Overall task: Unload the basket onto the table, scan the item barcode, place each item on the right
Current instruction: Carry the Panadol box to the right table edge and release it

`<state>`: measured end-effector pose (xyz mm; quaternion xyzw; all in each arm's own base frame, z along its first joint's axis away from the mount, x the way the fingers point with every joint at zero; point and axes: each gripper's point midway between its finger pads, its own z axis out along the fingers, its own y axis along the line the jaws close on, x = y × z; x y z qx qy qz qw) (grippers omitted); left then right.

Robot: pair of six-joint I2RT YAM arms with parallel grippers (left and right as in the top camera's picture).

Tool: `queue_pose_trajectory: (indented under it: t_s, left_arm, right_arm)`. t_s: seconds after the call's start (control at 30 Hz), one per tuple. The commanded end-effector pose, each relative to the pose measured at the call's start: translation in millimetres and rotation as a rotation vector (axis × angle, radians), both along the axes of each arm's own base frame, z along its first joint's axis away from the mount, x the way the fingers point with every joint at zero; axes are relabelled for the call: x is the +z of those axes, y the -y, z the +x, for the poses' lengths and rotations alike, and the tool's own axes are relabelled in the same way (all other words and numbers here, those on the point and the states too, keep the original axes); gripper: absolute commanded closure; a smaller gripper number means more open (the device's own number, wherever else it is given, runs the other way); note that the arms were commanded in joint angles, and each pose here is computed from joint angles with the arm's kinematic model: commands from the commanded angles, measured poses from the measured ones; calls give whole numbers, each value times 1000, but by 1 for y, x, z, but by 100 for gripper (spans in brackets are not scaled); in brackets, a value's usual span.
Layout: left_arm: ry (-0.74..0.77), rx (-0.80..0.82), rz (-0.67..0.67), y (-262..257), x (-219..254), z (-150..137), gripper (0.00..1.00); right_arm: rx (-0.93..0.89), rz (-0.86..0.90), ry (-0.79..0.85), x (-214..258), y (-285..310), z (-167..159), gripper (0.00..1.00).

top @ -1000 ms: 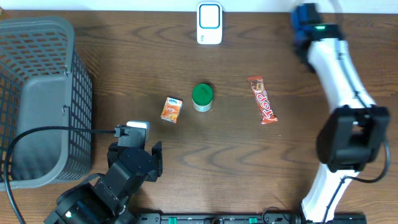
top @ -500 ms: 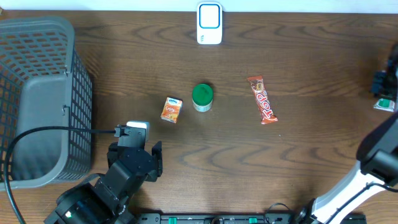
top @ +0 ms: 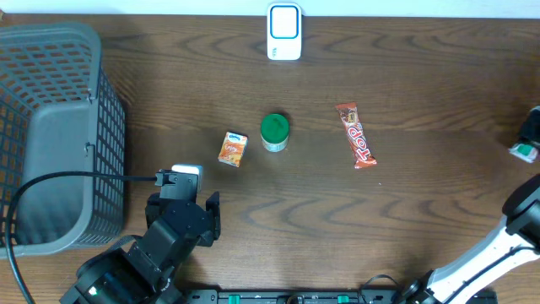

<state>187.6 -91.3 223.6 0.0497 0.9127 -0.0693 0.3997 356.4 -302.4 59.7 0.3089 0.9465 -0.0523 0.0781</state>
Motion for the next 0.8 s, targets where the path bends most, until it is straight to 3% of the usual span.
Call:
queue_pose_trajectory:
  t_s: [0.0, 0.1, 0.23, 0.27, 0.3, 0.43, 0.53, 0.67, 0.77]
  left_arm:
    - [7, 6, 13, -2, 0, 1, 31]
    - [7, 7, 13, -3, 0, 1, 31]
    - [7, 6, 13, -2, 0, 1, 31]
    - [6, 6, 13, -3, 0, 1, 31]
    - [7, 7, 13, -3, 0, 1, 31]
    - [6, 6, 13, -3, 0, 1, 31]
    - [6, 6, 13, -3, 0, 1, 31]
    - [7, 6, 13, -3, 0, 1, 31]
    - [7, 7, 13, -3, 0, 1, 31]
  right_arm:
    - [-4, 81, -7, -23, -12, 1, 65]
    - [-5, 88, -15, -26, -12, -1, 64]
    - [24, 114, -28, -26, -17, -4, 35]
    - [28, 119, -31, -26, -19, -5, 5]
    - [27, 121, -32, -24, -20, -6, 1]
    - [35, 126, 0, -3, -27, -5, 1]
    - [68, 151, 111, 31, -42, 9, 1]
    - [167, 279, 322, 87, -93, 36, 1]
    - [279, 297, 363, 117, -134, 43, 1]
